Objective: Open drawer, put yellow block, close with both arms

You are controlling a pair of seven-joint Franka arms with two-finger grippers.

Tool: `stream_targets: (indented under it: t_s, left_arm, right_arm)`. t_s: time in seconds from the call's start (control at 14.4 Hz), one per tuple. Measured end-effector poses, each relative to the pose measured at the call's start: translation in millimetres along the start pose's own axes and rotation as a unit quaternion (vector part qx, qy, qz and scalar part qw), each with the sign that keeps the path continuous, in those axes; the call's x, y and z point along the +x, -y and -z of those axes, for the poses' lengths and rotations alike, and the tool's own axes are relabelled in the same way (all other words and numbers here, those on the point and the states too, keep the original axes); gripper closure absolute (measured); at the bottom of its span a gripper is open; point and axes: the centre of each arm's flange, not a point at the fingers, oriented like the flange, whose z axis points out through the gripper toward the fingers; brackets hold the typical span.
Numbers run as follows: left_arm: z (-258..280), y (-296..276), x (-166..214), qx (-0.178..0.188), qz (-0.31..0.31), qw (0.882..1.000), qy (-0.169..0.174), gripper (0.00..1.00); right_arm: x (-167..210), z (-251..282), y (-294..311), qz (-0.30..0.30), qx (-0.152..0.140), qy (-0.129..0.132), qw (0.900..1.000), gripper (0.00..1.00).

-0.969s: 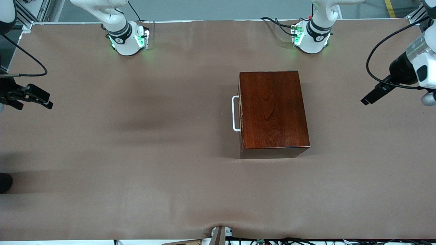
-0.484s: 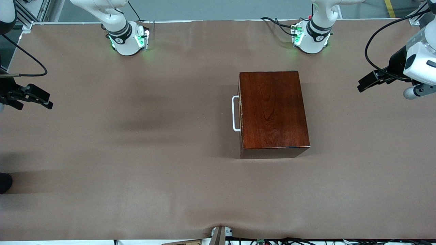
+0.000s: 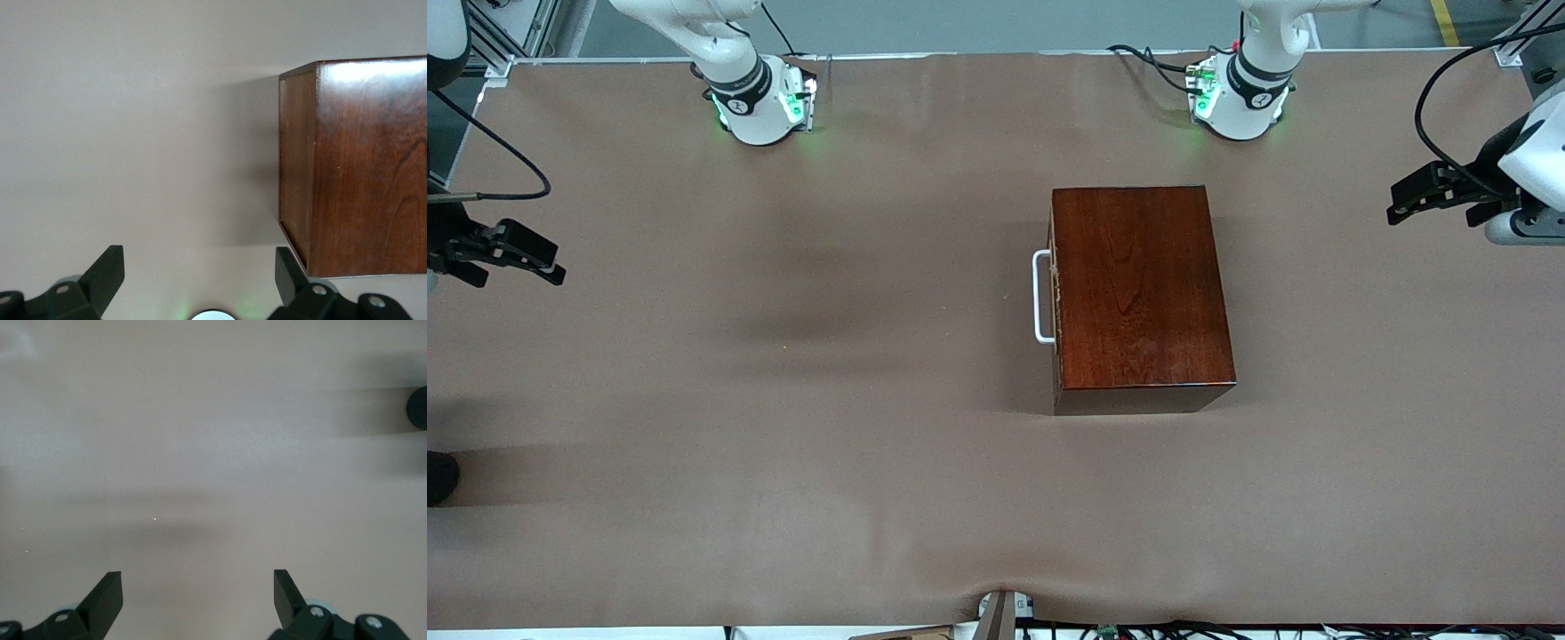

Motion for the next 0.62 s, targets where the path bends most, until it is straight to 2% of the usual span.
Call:
stream_targets:
  t_s: [0.62]
  left_arm:
    - [4.2, -4.3, 0.6, 0.003, -0.006, 1.000, -0.005, 0.00]
  right_arm:
    - [0.1, 0.5, 0.0, 0.000, 0.000, -0.001, 1.000, 0.00]
